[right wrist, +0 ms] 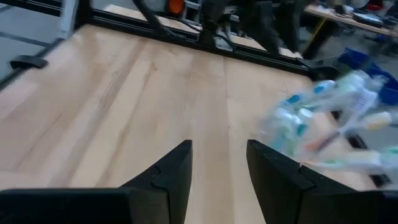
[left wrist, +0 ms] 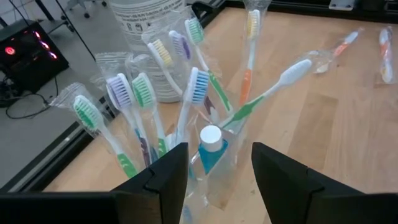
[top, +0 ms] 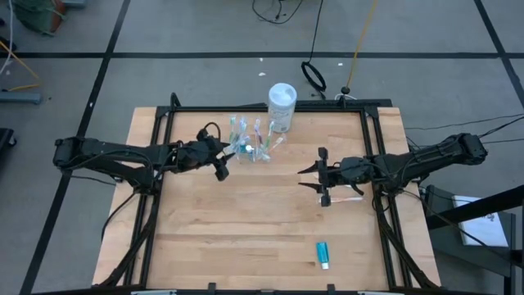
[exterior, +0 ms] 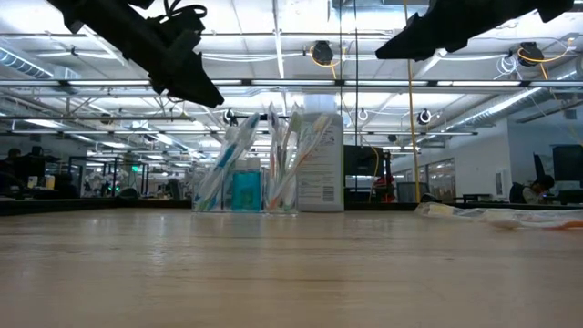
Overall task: Pick & Place toothbrushing station
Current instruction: Put the orange toothbrush into the transparent organizer
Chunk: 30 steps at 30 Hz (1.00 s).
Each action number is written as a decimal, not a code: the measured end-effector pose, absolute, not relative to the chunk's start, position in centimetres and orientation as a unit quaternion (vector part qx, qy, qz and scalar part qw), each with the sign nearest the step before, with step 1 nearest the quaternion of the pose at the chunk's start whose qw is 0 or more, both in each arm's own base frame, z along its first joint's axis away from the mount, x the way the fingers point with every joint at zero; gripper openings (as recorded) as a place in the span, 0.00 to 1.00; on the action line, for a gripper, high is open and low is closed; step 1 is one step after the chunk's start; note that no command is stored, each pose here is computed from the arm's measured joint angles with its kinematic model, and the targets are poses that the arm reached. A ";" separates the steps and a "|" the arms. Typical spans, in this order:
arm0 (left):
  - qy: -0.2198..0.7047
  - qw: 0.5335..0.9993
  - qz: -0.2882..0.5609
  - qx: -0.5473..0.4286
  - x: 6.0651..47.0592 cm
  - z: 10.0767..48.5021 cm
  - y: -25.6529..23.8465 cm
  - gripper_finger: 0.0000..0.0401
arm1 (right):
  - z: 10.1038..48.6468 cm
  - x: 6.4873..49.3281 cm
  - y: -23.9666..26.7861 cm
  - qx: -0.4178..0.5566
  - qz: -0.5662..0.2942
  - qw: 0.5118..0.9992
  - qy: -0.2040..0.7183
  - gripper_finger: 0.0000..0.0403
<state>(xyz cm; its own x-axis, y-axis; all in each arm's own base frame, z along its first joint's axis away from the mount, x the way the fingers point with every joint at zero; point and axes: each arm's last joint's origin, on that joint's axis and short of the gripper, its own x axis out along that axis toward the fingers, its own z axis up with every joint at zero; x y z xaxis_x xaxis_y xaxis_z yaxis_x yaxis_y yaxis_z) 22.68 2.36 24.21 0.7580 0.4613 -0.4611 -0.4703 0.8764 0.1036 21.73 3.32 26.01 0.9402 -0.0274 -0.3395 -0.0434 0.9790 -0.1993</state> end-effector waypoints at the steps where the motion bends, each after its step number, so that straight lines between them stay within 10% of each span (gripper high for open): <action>1: 0.243 0.937 0.249 -0.009 22.7 24.2 2.4 0.46 | 25.9 21.7 3.2 -0.102 -0.009 0.979 0.177 0.36; 15: 0.242 0.938 0.249 -0.014 22.7 24.2 2.4 0.46 | 18.9 18.6 0.4 0.065 -0.195 0.830 0.518 0.36; 30: 0.242 0.938 0.249 -0.012 22.7 24.2 2.4 0.46 | 13.0 19.9 -2.1 0.108 -0.219 0.760 0.602 0.31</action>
